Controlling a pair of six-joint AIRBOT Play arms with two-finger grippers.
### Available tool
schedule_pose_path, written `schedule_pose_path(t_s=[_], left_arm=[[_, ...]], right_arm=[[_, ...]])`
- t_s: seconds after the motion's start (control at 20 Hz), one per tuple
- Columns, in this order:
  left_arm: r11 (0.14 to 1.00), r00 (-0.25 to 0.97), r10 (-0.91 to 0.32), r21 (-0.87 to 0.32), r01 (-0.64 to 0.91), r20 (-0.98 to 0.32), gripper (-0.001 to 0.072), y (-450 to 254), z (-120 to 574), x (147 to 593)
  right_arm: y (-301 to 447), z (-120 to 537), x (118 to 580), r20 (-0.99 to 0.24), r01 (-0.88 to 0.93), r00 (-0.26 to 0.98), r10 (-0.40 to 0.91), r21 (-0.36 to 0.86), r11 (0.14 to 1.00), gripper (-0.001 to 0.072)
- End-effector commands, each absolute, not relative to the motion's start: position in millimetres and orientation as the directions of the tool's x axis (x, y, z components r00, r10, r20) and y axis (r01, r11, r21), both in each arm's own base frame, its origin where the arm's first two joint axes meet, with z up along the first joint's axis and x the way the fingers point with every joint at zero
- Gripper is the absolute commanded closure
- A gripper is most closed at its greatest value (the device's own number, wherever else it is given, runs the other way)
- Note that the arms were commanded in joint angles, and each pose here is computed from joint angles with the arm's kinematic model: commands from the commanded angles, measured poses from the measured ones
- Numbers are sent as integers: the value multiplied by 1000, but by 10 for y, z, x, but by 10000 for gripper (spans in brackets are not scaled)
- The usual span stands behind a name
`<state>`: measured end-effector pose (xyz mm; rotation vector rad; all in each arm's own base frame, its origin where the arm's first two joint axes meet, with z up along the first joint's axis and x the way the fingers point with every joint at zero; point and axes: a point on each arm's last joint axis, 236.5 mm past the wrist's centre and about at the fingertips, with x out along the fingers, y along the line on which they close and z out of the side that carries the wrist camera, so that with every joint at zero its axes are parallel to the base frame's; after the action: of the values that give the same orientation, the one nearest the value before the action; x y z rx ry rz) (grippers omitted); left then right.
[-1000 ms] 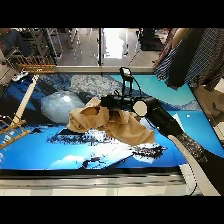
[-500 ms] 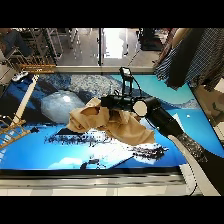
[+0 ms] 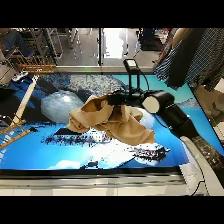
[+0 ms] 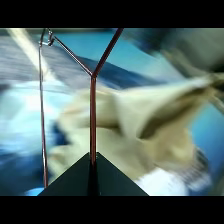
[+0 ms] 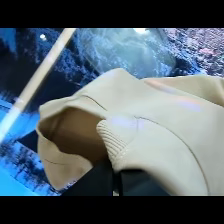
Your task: Fold the clothes and pants, and hang the long-sleeved shirts on hangers.
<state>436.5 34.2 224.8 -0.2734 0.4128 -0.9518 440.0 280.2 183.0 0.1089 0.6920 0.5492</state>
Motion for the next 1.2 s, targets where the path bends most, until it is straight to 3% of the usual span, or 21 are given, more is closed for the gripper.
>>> schedule_pose_path(t_s=[0.0, 0.2, 0.3, 0.45, 0.6, 0.7, 1.15], left_arm=[[217, 134, -968, -436, 874, -213, 692, -628, 2011, 4041], [63, -40, -973, -427, 902, -226, 692, -1285, 1851, 3936], [73, -22, -975, -409, 910, -223, 692, -1346, 1864, 3991], [162, 90, -976, -384, 909, -199, 692, -1144, 1959, 4182], [111, 60, -988, -388, 915, -143, 694, -957, 2111, 4029], [128, 63, -984, -428, 895, -164, 693, -925, 2058, 4029], [49, -31, -986, -461, 886, -165, 693, -1317, 1882, 4027]], right_arm=[[2497, 1893, 4359, -637, -407, 620, 458, 238, 882, 685], [2261, 1814, 4427, -670, -337, 613, 418, 257, 906, 685], [2243, 1742, 4435, -686, -332, 604, 405, 245, 911, 685], [2240, 1598, 4446, -715, -315, 579, 391, 246, 917, 685], [2238, 1519, 4485, -725, -305, 574, 381, 242, 921, 685], [2202, 1544, 4538, -714, -286, 596, 366, 237, 928, 685], [2294, 1618, 4535, -689, -301, 602, 404, 273, 914, 685]])
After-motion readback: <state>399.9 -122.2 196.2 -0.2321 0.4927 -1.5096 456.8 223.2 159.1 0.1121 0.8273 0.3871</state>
